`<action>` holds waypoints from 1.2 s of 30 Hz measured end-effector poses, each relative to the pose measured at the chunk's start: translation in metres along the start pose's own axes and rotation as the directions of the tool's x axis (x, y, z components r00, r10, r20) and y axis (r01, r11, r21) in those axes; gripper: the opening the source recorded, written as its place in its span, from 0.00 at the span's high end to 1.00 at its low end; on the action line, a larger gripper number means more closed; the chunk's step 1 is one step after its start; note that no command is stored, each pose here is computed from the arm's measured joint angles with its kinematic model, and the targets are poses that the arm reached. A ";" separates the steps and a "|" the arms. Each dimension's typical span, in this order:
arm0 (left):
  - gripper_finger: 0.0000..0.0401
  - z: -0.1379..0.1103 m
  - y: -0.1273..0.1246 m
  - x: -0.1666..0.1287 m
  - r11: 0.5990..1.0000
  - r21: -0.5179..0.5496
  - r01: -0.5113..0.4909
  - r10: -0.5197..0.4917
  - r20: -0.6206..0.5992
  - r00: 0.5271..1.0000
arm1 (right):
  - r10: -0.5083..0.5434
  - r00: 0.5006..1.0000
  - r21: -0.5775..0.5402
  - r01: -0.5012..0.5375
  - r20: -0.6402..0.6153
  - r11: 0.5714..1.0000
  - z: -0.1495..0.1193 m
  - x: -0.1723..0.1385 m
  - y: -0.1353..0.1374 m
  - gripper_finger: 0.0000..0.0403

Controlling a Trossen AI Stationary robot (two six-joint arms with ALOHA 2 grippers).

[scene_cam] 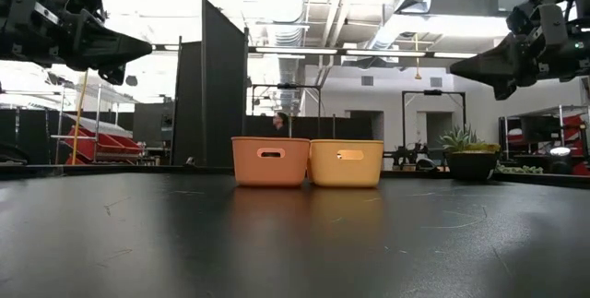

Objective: Sort batteries
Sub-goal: Return to Home Position

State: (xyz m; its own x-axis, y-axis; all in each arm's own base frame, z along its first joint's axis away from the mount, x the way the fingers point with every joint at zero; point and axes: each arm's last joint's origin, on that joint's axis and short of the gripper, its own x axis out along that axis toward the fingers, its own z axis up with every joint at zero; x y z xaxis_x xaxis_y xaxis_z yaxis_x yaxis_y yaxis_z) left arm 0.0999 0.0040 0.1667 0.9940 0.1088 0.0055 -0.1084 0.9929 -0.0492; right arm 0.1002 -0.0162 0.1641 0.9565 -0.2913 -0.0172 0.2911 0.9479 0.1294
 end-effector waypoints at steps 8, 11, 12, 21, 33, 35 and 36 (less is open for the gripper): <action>0.98 0.000 -0.001 0.000 1.000 0.000 0.017 -0.017 -0.001 1.000 | 0.000 1.000 0.001 0.000 0.000 1.000 0.000 0.000 0.000 0.92; 0.98 0.000 -0.001 0.000 1.000 0.000 0.017 -0.017 -0.001 1.000 | 0.000 1.000 0.001 0.000 0.000 1.000 0.000 0.000 0.000 0.92; 0.98 0.000 -0.001 0.000 1.000 0.000 0.017 -0.017 -0.001 1.000 | 0.000 1.000 0.001 0.000 0.000 1.000 0.000 0.000 0.000 0.92; 0.98 0.000 -0.001 0.000 1.000 0.000 0.018 -0.018 -0.002 1.000 | 0.000 1.000 -0.001 0.000 0.000 1.000 0.000 0.000 0.000 0.92; 0.98 0.000 -0.001 0.000 1.000 0.000 0.019 -0.019 -0.003 1.000 | -0.001 1.000 -0.001 0.001 0.000 1.000 0.000 0.000 0.000 0.92; 0.98 0.000 -0.001 0.000 1.000 0.000 0.019 -0.019 -0.002 1.000 | -0.001 1.000 -0.001 0.001 0.000 1.000 0.000 0.000 0.000 0.92; 0.98 0.000 -0.001 0.000 1.000 0.000 0.019 -0.019 -0.002 1.000 | -0.001 1.000 -0.001 0.001 0.000 1.000 0.000 0.000 0.000 0.92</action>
State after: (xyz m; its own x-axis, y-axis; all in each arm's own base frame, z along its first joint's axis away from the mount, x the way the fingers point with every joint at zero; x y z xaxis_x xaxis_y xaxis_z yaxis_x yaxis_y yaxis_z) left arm 0.1000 0.0025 0.1665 0.9959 0.0903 0.0040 -0.0900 0.9947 -0.0490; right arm 0.1002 -0.0162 0.1641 0.9562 -0.2921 -0.0178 0.2919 0.9478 0.1282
